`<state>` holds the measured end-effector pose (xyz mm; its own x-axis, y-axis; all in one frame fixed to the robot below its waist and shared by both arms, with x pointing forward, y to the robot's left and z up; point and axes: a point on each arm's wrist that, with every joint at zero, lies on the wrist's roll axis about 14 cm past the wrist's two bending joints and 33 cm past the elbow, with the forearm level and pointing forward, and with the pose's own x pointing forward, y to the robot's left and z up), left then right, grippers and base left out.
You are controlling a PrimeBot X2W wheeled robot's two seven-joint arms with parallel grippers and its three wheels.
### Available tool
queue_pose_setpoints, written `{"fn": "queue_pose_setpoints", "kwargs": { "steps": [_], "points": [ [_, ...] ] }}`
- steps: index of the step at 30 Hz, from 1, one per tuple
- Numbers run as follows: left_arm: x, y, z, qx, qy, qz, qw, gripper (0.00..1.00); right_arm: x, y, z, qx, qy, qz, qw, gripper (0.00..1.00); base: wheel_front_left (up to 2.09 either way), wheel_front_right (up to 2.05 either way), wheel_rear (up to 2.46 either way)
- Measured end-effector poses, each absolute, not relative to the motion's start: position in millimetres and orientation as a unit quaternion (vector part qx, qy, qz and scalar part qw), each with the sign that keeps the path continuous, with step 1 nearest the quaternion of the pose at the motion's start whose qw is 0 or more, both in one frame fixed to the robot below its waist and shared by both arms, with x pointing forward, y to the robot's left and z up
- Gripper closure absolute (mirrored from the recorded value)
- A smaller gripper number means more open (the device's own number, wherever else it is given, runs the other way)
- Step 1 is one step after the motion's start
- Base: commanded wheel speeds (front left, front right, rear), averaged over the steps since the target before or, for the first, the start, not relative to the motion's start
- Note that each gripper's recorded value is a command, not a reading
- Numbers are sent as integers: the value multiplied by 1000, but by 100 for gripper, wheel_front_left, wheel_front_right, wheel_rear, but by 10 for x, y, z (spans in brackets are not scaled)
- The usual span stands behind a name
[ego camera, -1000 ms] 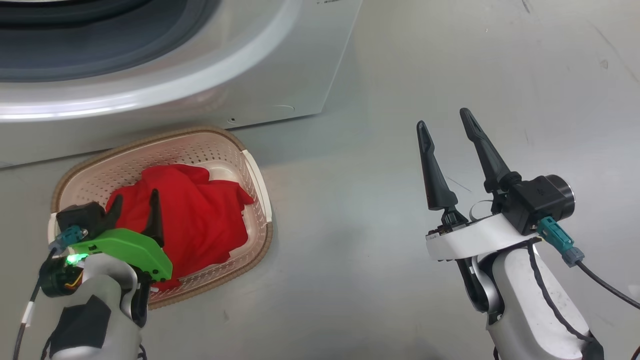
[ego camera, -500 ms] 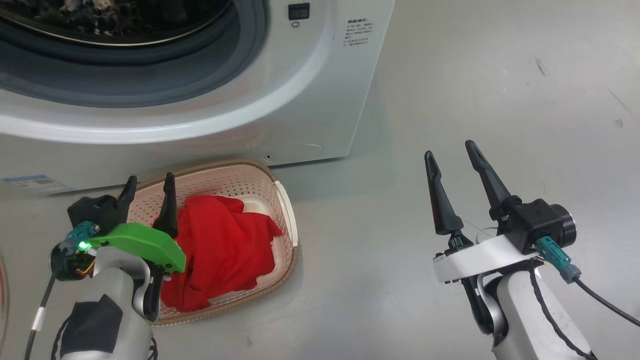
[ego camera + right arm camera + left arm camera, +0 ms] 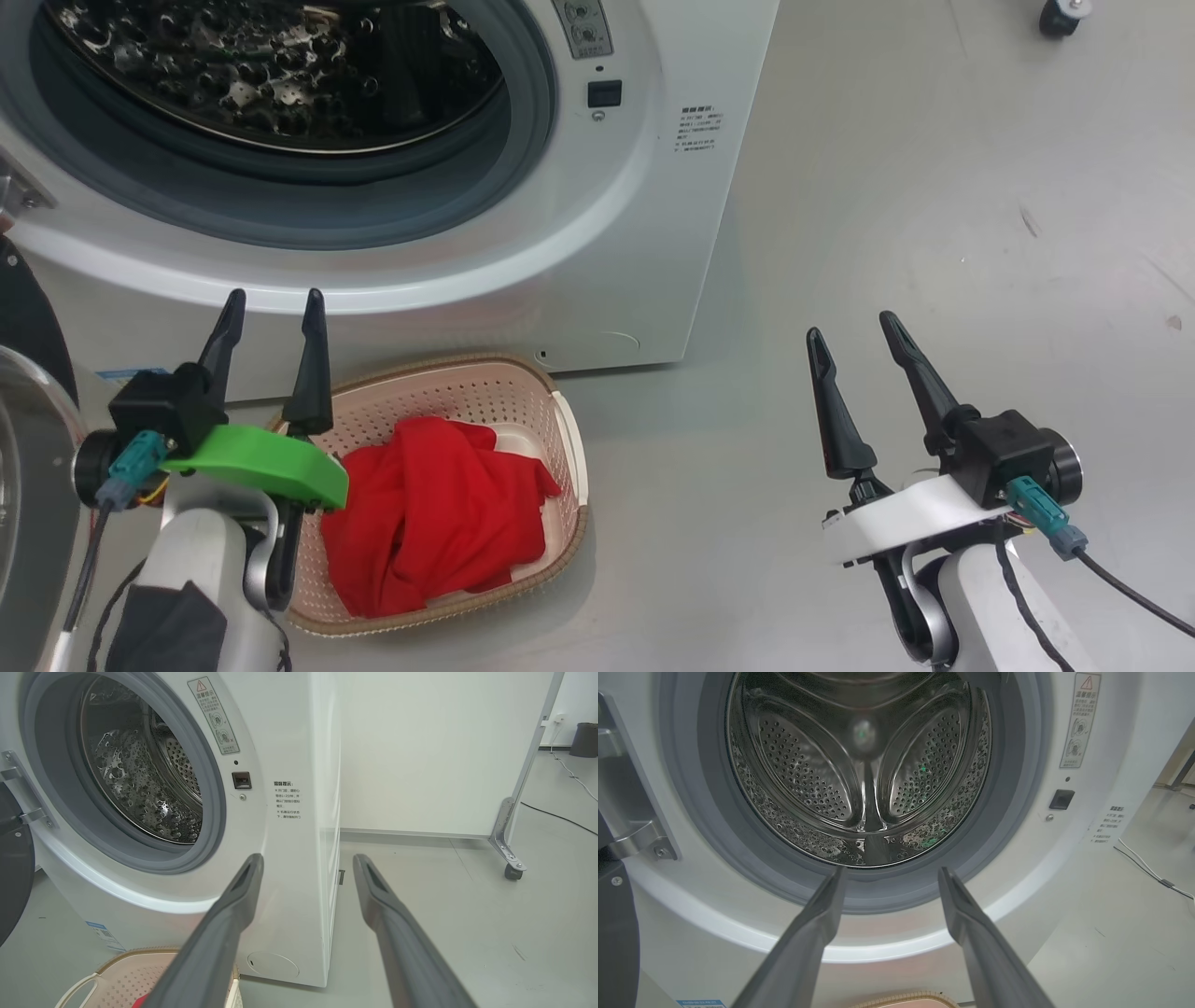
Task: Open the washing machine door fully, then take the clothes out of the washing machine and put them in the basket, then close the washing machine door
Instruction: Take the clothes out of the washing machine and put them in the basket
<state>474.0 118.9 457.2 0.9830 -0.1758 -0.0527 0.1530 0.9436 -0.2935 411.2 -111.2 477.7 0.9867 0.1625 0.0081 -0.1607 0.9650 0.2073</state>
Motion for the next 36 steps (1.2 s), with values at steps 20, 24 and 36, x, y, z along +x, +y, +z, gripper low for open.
{"fn": "queue_pose_setpoints", "kwargs": {
  "steps": [20, 24, 36],
  "points": [
    [3933, 1387, 4679, -126, 28, -44, 991, 0, 3705, -1204, 4908, 100, -9, 69, 992, 0, 0, 0, 0],
    [3787, 1404, 4636, -126, 34, -39, 991, 0, 3639, -1212, 4907, 101, -8, 68, 993, 0, 0, 0, 0],
    [3604, 1362, 4693, -128, 33, -40, 990, 0, 3550, -1247, 4899, 103, -7, 61, 993, 0, 0, 0, 0]
  ]
}}
